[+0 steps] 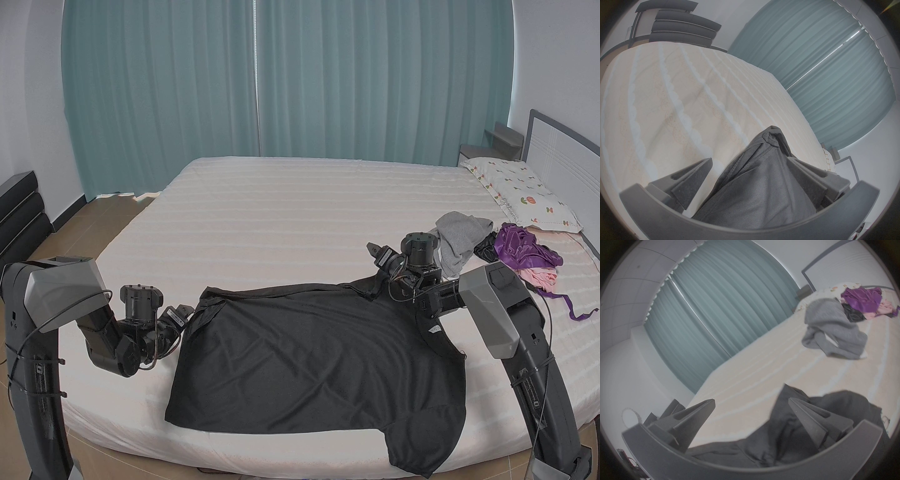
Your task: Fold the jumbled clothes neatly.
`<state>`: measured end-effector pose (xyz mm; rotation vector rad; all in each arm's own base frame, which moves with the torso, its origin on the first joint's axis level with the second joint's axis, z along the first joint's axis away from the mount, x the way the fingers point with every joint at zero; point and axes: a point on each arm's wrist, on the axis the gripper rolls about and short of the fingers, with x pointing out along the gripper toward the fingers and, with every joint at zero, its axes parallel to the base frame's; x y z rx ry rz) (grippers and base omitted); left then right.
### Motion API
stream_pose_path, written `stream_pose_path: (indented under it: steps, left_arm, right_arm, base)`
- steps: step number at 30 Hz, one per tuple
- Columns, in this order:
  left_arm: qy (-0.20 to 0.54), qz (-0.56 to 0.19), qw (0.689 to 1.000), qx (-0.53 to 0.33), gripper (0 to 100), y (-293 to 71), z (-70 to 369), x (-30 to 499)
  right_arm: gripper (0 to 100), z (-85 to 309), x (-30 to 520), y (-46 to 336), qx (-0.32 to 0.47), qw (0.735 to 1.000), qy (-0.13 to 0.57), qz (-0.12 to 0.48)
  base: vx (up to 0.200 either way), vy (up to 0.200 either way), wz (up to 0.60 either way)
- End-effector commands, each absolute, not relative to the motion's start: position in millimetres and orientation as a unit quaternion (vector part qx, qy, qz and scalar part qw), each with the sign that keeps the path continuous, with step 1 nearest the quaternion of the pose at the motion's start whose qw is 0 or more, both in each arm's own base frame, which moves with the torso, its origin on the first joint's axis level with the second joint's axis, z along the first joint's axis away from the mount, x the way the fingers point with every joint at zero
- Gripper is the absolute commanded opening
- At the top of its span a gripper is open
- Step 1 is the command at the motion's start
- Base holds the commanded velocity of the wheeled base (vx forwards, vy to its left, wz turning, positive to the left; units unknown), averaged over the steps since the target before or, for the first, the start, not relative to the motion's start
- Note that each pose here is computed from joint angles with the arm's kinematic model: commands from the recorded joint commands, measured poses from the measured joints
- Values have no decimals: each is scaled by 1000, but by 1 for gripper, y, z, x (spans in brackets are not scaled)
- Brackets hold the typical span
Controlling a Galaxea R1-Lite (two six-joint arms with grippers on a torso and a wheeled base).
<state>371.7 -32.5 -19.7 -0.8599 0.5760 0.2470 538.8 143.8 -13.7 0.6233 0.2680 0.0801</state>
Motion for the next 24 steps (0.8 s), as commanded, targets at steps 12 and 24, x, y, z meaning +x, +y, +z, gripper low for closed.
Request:
stream_pose_path:
  steps: [12,24]
  left_arm:
    - [278,119,861,-408,100,-34,-23,371]
    - [271,114,865,-407,100,-34,-26,370]
  right_arm:
    - [100,-35,486,141,337,886,315,43]
    - [100,-55,506,173,343,881,320,54]
  base:
    - [0,0,0]
    - [0,0,0]
